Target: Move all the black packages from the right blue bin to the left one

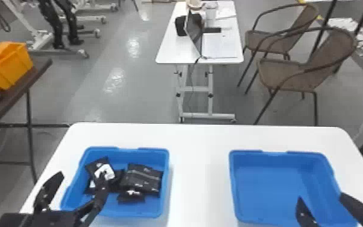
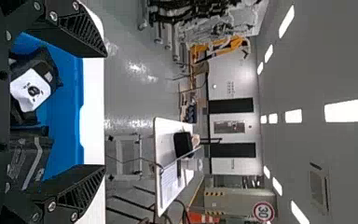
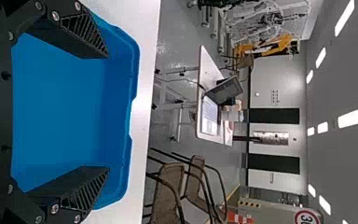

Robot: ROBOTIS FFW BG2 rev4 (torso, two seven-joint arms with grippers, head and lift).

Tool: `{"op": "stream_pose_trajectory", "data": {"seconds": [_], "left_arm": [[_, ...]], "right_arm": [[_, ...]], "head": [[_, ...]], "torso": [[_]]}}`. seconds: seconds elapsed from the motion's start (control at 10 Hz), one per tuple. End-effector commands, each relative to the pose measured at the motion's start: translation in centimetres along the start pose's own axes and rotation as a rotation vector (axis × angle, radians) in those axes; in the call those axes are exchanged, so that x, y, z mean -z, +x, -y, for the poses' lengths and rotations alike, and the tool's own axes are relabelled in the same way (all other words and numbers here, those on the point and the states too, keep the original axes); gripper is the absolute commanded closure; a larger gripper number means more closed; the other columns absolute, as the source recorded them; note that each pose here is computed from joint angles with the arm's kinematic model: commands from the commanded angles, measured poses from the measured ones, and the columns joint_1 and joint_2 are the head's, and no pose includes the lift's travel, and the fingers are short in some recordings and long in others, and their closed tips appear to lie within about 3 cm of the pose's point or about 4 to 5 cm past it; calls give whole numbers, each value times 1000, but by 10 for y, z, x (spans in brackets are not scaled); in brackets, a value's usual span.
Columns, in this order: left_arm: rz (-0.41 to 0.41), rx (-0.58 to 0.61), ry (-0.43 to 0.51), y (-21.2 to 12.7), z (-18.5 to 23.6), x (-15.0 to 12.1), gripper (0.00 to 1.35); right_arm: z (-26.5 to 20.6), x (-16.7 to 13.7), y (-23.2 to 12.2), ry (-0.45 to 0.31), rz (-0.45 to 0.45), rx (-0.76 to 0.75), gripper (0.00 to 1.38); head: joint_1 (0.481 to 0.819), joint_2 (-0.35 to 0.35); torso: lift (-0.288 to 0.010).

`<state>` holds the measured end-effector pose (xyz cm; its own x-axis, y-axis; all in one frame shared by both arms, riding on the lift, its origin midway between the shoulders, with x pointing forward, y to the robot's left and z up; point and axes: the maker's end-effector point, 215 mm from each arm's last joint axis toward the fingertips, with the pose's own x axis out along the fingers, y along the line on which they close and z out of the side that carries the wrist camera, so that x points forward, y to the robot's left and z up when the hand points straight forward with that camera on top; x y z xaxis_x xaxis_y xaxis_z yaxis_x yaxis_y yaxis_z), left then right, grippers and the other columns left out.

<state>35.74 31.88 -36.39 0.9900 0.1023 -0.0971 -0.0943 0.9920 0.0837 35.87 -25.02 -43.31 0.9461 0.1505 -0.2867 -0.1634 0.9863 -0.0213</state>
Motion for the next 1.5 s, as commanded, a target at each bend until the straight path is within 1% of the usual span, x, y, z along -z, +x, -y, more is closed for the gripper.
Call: {"op": "stream_pose_trajectory", "data": {"seconds": [0.0,0.1,0.2,0.3,0.7,1.4], "left_arm": [[-6,-37,-33,-9,13,2,197],[-10,-52,-75,-8,21,3,193],[-24,-70,-124,-8,27,7,194],[-31,-66,-132,-7,31,9,196],[-42,-69,-139,-7,31,13,203],[-31,-50,-142,0,32,10,206]], "right_arm": [[-4,2,1,-28,-8,-6,171],[-6,2,3,-35,-10,-9,170],[-8,2,5,-44,-11,-9,171],[-8,2,5,-44,-11,-9,171],[-8,3,5,-40,-18,-10,171],[-10,0,8,-41,-12,-22,171]], "head": [[695,106],[695,112],[695,103],[695,96],[695,75],[695,76]], "torso": [[-40],[-40],[-40],[-40],[-40],[-40]]}}
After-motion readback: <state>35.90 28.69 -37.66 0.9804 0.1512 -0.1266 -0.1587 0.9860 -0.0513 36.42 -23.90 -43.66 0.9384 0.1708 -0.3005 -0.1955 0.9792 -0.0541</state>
